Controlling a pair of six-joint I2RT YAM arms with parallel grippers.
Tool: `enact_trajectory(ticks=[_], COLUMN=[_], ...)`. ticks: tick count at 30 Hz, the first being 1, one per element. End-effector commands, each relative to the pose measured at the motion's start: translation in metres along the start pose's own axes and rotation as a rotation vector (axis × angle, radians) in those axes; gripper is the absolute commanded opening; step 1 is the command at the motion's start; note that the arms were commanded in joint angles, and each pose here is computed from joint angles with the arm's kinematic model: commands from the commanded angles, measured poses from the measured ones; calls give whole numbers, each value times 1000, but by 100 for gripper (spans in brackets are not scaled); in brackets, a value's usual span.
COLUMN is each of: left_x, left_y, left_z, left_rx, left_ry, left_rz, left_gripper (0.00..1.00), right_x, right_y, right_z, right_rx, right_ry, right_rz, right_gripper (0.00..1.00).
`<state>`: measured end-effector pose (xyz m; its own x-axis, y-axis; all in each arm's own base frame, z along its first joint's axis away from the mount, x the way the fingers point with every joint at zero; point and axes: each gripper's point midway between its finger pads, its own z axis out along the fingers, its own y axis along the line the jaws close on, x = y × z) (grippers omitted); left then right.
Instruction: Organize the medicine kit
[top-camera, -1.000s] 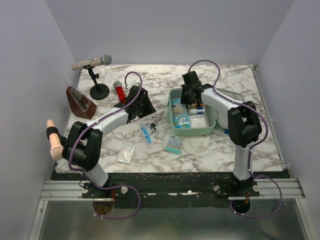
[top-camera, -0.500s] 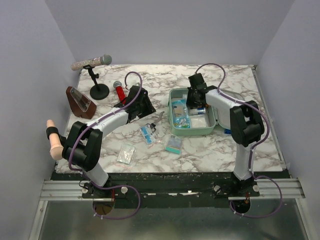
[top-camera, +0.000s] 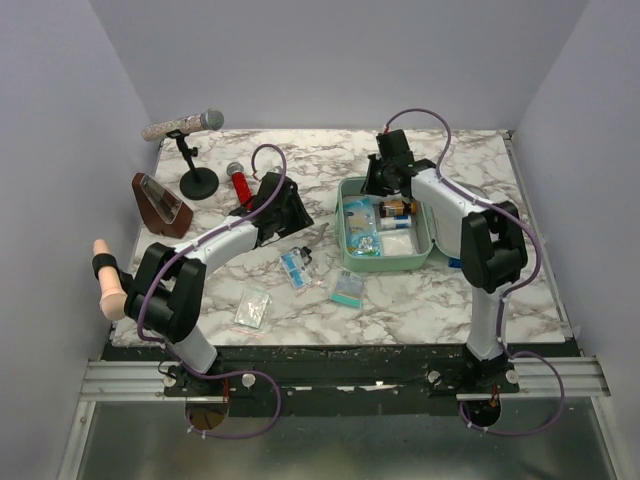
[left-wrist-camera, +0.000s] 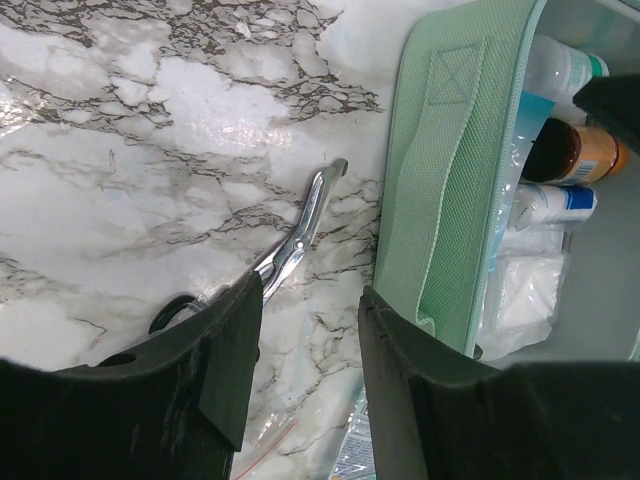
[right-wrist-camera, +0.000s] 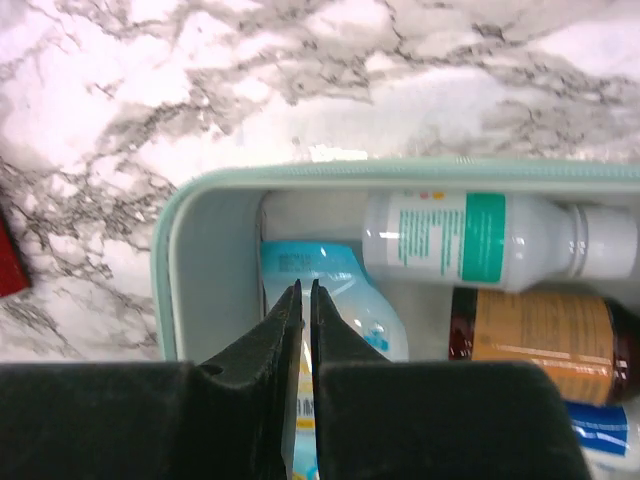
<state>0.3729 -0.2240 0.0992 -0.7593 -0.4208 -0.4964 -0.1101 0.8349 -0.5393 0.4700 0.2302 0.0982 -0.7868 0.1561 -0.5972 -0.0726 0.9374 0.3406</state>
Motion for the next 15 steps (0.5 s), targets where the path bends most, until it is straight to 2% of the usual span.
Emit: enact_trajectory(ticks=[1,8,15], left_x=[0,1,1], left_y=[-5,-3,-4], left_z=[-3,-3,-4], left_rx=[21,15,18], left_ry=[-9,-5,-6], left_rz=[6,8,12], left_gripper=[53,53,53], right_x=[-3,0,0], right_y=[-1,-24,-55], right_z=[23,44,28], right_rx=[15,153,238], right_ry=[21,63,35], right_rz=[9,16,64], right_gripper=[15,13,13])
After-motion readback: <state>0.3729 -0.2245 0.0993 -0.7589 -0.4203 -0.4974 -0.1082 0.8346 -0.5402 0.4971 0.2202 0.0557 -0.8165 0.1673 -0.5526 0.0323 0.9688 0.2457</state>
